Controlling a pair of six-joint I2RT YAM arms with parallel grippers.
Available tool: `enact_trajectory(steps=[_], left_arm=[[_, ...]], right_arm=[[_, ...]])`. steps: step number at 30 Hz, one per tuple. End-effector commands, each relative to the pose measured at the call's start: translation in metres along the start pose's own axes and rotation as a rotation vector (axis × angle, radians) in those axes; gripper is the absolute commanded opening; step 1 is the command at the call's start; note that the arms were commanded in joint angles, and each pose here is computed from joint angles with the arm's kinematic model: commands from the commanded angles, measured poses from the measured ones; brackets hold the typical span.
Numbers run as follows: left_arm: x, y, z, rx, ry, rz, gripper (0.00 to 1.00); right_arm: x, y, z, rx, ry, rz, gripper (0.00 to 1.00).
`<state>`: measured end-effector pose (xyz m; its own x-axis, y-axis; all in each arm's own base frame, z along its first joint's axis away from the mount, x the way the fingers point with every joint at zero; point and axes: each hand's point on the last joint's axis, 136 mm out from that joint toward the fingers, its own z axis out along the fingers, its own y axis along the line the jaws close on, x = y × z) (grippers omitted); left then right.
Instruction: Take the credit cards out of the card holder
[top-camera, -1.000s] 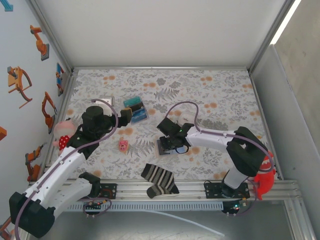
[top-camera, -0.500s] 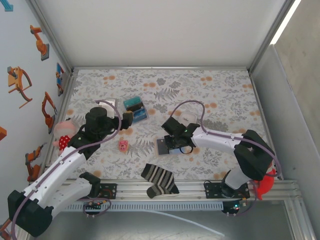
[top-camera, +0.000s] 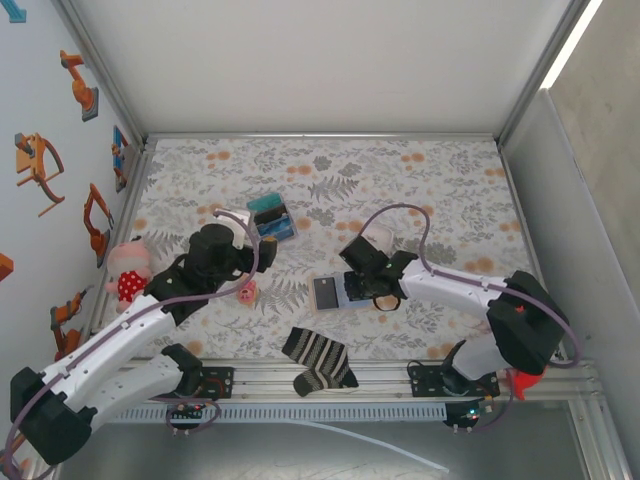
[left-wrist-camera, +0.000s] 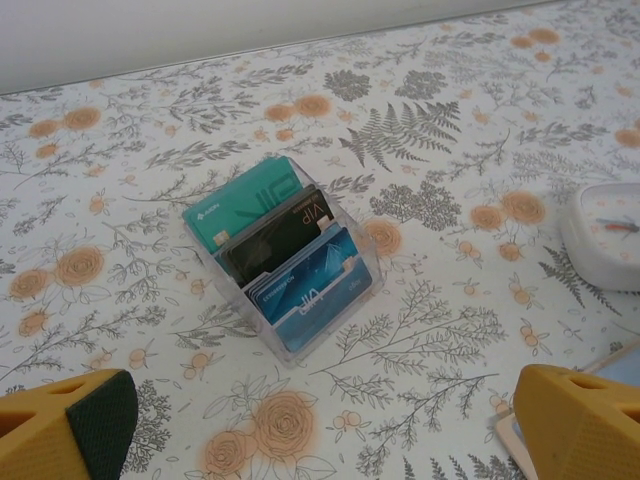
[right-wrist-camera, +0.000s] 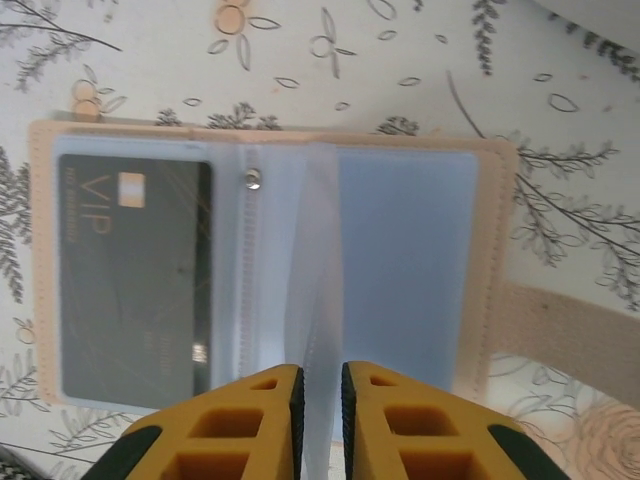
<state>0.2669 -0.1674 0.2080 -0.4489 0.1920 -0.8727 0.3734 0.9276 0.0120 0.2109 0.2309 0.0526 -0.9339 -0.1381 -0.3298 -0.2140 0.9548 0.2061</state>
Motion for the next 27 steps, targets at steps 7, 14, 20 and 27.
enact_trajectory(steps=[7, 14, 20, 27], left_arm=[[0.012, -0.023, 0.002, -0.030, 0.028, 0.118, 0.97], [0.030, -0.049, 0.009, 0.023, 0.039, 0.157, 0.97], [0.053, -0.063, 0.022, 0.032, 0.086, 0.196, 0.97], [0.078, -0.069, 0.041, 0.026, 0.155, 0.183, 0.97]], right_arm=[[0.012, -0.044, 0.001, 0.071, 0.012, 0.088, 0.24], [0.014, -0.053, 0.001, 0.076, 0.016, 0.114, 0.24], [-0.001, -0.044, -0.019, 0.020, -0.040, 0.127, 0.23], [-0.018, -0.019, -0.031, -0.103, -0.087, 0.164, 0.23]])
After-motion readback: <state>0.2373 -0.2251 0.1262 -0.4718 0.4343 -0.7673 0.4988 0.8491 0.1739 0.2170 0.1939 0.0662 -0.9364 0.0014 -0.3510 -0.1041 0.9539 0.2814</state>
